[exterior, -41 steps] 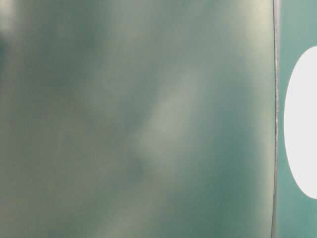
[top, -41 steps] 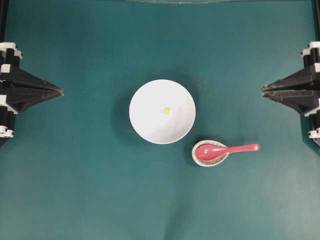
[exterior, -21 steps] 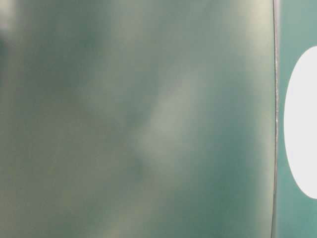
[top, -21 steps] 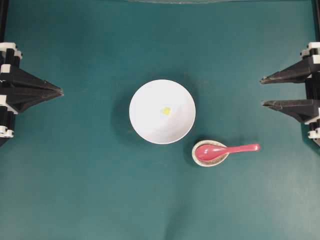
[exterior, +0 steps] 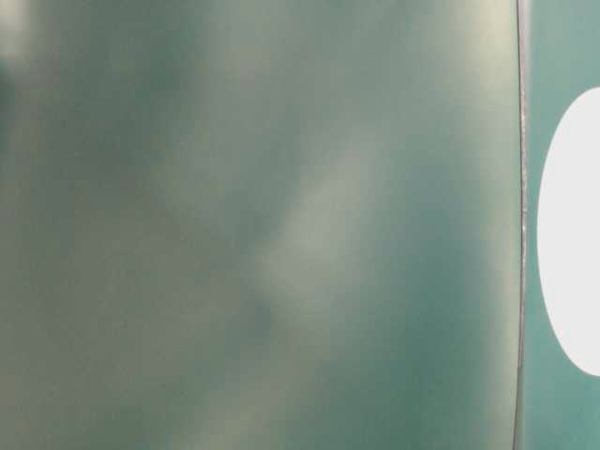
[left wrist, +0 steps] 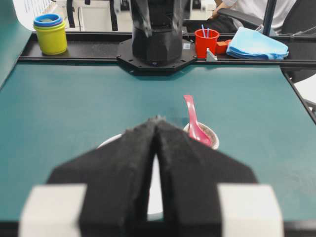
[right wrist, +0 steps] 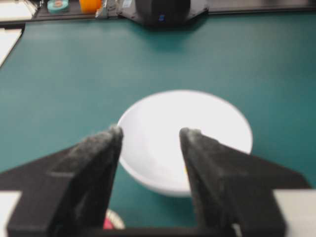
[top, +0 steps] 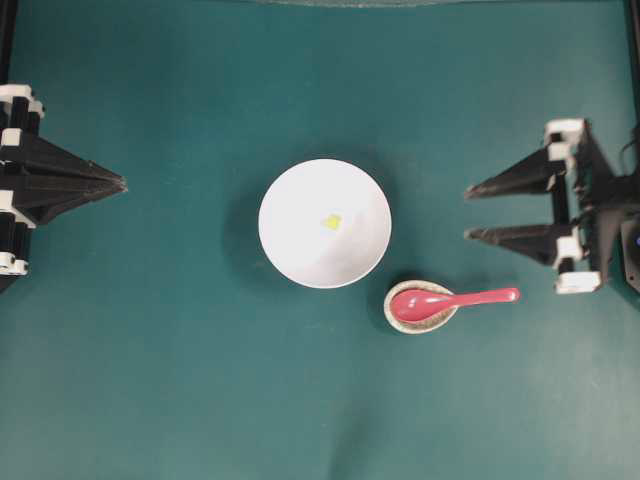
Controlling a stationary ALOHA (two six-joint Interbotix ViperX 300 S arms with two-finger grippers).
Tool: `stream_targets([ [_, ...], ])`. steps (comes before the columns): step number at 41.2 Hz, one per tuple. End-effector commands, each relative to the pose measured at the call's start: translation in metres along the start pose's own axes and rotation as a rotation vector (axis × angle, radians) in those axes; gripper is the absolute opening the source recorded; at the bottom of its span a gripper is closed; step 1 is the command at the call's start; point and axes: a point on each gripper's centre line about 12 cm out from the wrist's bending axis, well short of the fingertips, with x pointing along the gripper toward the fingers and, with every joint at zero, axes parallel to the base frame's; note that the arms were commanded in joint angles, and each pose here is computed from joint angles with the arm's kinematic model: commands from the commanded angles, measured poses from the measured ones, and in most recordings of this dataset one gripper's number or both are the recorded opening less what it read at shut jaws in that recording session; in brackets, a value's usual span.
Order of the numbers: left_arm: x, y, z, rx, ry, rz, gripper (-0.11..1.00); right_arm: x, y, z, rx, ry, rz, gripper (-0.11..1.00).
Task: Scoop the yellow hexagonal prism block from the bowl with a spoon using the right arm.
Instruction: 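Move the right gripper left toward the red spoon handle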
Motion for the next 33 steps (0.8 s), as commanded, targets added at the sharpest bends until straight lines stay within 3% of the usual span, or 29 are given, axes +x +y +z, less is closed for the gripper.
stream_targets([
  [1, 0.003, 0.000, 0.012, 0.006, -0.029, 0.001, 0.00, 0.006, 0.004, -0.004, 0.007, -0.011, 0.013, 0.56],
  [27, 0.003, 0.000, 0.011, 0.014, -0.026, 0.001, 0.00, -0.002, 0.032, -0.070, 0.135, 0.079, 0.040, 0.56],
  [33, 0.003, 0.000, 0.012, 0.014, -0.028, 0.001, 0.00, 0.000, 0.038, -0.084, 0.136, 0.113, 0.036, 0.56],
])
